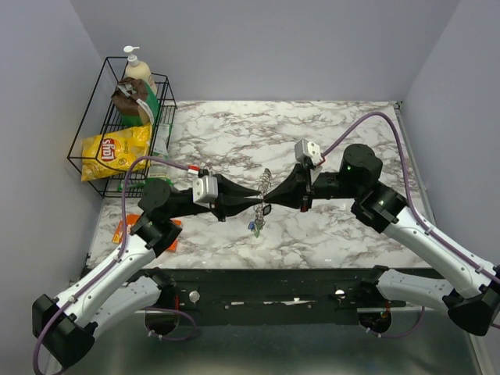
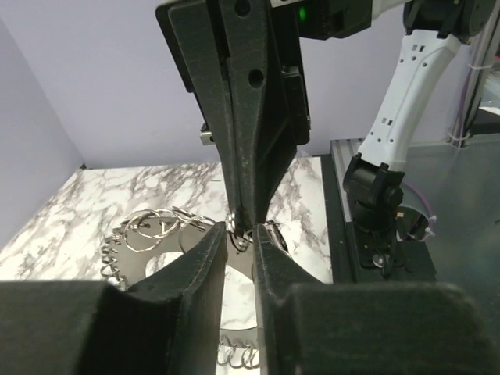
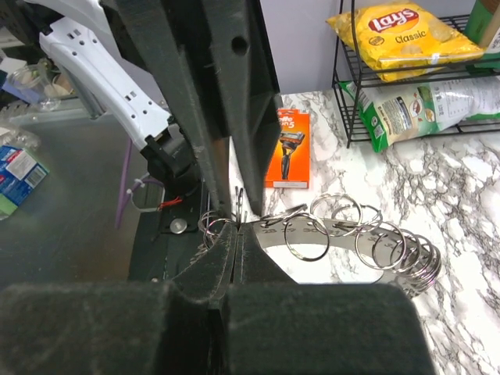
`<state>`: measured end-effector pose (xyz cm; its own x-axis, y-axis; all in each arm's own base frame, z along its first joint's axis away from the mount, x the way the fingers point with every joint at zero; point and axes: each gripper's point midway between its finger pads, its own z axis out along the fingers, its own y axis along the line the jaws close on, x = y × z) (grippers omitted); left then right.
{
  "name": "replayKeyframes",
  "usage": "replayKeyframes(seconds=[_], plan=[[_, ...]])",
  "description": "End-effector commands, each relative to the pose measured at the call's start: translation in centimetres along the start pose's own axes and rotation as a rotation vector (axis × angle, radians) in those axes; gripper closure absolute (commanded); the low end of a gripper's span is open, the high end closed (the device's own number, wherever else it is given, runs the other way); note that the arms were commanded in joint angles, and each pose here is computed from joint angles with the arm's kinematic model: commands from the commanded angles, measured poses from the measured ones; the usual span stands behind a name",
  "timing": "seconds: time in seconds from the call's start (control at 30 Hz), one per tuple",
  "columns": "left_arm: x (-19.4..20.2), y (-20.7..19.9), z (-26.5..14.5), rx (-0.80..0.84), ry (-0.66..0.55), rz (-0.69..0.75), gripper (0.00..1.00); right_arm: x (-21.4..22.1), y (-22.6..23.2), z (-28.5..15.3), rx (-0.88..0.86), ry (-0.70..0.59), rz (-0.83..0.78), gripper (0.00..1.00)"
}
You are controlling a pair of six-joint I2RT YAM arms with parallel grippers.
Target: Put the keys on the keyring
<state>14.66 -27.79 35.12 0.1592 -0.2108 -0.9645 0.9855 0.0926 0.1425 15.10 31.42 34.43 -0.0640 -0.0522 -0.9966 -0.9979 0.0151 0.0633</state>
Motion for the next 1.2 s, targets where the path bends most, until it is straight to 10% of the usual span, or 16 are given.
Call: replayKeyframes(seconds=[0.0,0.63,1.17], plan=[[-0.8,0.8,-0.7,-0.068,0.074,0.065,0.66,-1.0,0.5,0.3,-0.036,-0.018,-0.049,0.99],[-1.1,0.7,-1.5,0.037,0.478,-0.022,0.61,0.4,-0.2,0.1,-0.013,0.067,-0.063,1.0],[-0.6,-1.5,-0.9,0.228,0.528,-0.137,0.64,0.9,-0.2,-0.1,-0.007,0.084,-0.068,1.0]])
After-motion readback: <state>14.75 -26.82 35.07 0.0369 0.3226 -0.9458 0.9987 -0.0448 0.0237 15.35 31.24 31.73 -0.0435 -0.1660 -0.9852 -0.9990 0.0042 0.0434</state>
